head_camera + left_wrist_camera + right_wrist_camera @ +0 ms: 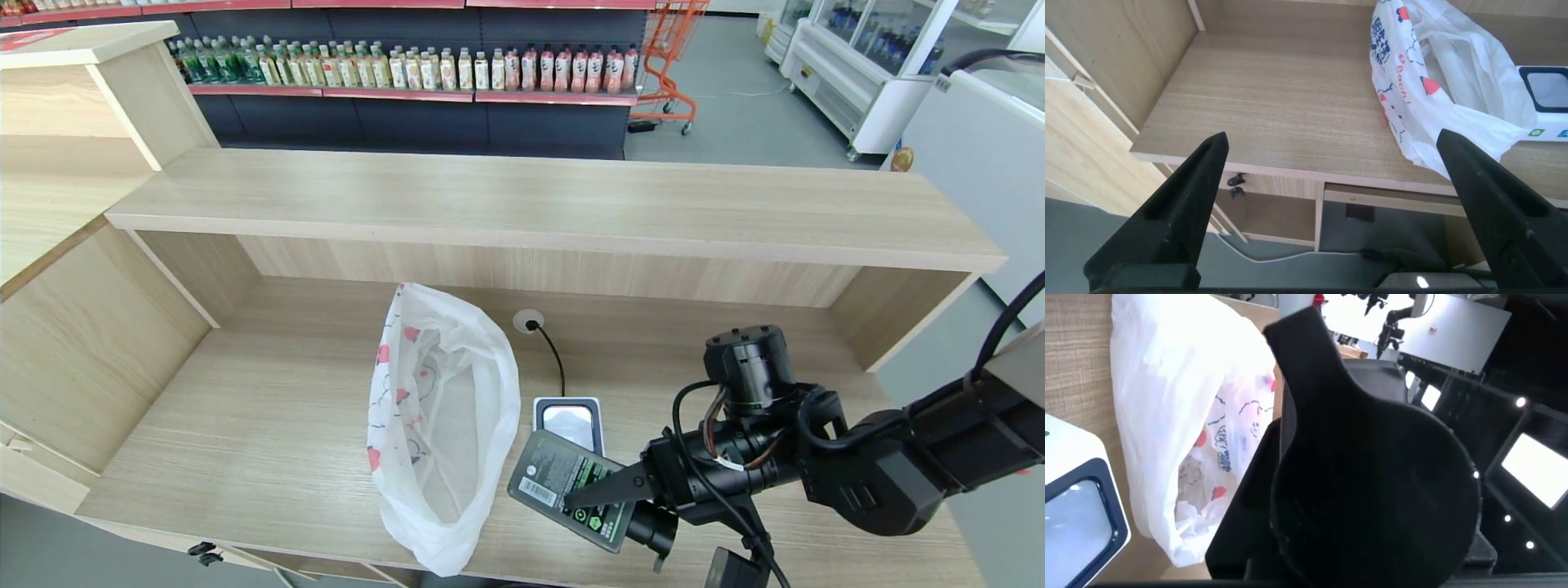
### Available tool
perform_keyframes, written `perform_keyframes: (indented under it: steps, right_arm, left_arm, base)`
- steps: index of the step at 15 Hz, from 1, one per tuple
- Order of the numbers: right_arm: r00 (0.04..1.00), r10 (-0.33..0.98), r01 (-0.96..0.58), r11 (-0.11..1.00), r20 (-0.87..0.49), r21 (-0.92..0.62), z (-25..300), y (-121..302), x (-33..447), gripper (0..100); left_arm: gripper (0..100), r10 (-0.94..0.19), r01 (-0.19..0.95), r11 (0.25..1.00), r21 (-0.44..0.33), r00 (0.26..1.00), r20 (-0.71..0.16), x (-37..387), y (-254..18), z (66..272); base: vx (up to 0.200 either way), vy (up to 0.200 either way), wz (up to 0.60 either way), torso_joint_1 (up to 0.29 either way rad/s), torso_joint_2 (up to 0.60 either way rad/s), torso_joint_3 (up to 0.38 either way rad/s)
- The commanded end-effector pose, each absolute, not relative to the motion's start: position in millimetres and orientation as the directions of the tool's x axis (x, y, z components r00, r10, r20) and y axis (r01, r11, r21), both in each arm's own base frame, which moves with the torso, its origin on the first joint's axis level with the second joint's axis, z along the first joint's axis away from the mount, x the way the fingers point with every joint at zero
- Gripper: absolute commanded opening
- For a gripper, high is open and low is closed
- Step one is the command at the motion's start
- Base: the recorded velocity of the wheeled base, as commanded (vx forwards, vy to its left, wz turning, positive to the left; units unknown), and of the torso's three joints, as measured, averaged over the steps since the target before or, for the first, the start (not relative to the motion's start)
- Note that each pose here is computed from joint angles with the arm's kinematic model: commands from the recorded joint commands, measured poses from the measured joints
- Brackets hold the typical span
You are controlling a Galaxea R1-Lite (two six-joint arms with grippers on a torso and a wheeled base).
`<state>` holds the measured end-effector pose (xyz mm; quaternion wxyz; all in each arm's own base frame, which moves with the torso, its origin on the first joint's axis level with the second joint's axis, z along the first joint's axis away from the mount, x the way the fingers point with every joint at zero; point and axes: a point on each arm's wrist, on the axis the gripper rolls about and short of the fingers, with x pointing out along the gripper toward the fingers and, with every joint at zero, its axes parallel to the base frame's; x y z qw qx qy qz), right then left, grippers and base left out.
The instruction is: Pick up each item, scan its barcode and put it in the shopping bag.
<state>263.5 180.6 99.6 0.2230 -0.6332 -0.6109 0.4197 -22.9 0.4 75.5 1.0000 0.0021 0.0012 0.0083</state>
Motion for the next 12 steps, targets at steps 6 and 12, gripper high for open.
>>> perform_keyframes:
  steps: [6, 12]
  right_arm:
    - [-0.100, 0.958, 0.452, -0.196, -0.268, -0.870, 121.1, 172.4, 252.0, 0]
    - [0.249, 0.959, -0.270, -0.062, -0.132, -0.961, 242.9, 100.2, 157.1, 0]
  left_arm:
    - [100, 0.017, -0.017, 1.000, 0.005, 1.000, -0.002, -22.9, 0.4, 75.6]
    - [100, 0.017, -0.017, 1.000, 0.005, 1.000, -0.002, -22.9, 0.4, 75.6]
  base:
    - [0.000, 0.000, 0.00, 0.000, 0.00, 0.000]
    - [0.000, 0.000, 0.00, 0.000, 0.00, 0.000]
